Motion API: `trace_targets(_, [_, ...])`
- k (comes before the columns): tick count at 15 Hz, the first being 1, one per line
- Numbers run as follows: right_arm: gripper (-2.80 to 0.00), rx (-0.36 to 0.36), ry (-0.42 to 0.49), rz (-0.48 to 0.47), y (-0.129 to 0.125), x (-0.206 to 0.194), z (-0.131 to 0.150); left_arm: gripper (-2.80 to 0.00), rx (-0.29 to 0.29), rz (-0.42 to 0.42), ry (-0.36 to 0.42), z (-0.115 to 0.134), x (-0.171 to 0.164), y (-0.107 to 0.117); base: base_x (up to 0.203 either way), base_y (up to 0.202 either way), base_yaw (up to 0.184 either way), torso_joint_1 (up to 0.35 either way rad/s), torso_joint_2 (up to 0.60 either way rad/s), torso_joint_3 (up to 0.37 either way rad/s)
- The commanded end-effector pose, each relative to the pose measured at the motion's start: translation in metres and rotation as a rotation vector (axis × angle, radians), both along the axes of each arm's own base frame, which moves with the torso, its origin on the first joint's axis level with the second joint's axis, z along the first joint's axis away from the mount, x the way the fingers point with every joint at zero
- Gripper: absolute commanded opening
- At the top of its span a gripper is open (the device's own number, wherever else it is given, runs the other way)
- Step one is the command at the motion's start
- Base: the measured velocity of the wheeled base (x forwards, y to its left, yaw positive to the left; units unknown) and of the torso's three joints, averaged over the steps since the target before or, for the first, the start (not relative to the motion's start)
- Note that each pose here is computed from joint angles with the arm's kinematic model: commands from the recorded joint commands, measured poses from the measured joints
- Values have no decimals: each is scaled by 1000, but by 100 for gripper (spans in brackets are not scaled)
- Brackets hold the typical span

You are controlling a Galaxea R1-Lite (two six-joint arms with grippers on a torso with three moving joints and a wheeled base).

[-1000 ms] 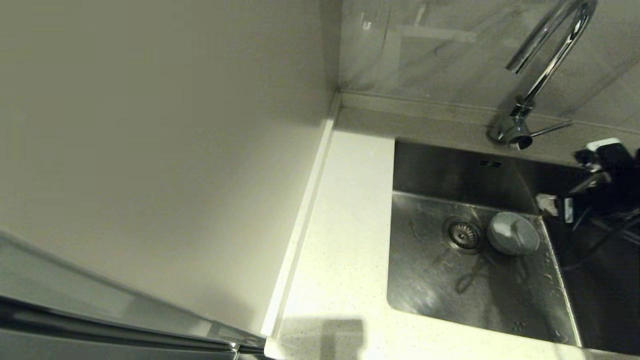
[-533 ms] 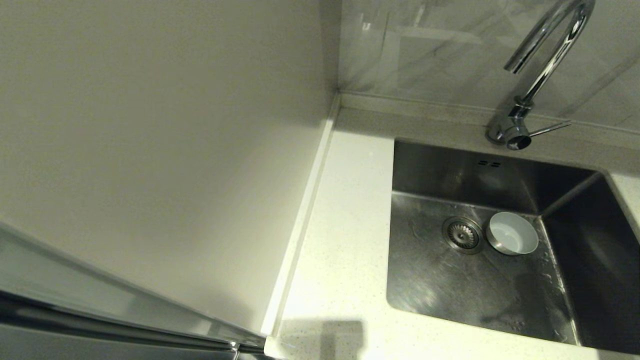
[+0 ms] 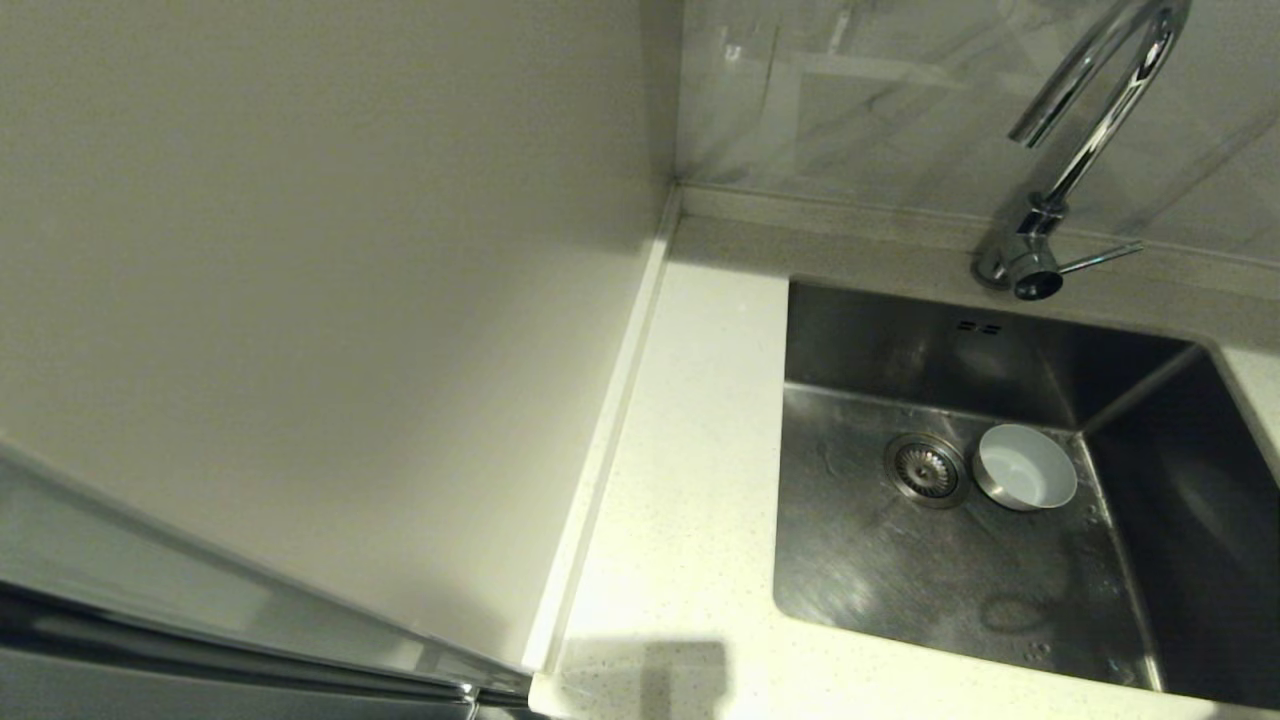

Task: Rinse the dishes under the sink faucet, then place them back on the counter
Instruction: Put a bowl into the sink

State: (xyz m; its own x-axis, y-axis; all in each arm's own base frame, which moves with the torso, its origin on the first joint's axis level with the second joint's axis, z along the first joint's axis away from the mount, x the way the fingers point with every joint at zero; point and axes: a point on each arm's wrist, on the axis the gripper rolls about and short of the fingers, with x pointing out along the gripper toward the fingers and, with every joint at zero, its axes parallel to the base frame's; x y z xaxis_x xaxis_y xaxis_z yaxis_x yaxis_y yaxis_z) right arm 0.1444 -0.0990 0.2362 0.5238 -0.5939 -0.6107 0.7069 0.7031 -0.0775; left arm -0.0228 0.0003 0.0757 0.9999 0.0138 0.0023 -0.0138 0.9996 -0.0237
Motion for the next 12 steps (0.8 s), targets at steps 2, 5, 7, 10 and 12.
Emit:
trace_targets(2, [0,55,66,-11,-32,39,-11,-280,-1,2,-4,0,0,0,0,0,0,0,0,0])
trace_targets(5, [0,99,92,-39,-65,60,-20,-280,-1,2,-4,0,0,0,0,0,0,0,0,0])
trace_targets(7, [0,137,101,-75,-93,68,-29,-280,-1,0,-4,0,0,0,0,0,0,0,0,0])
trace_targets(10, [0,206,113,-114,-128,71,-48,-280,-1,0,-4,0,0,0,0,0,0,0,0,0])
trace_targets(12, [0,254,119,-117,-143,74,-61,-280,-1,2,-4,0,0,0,0,0,0,0,0,0])
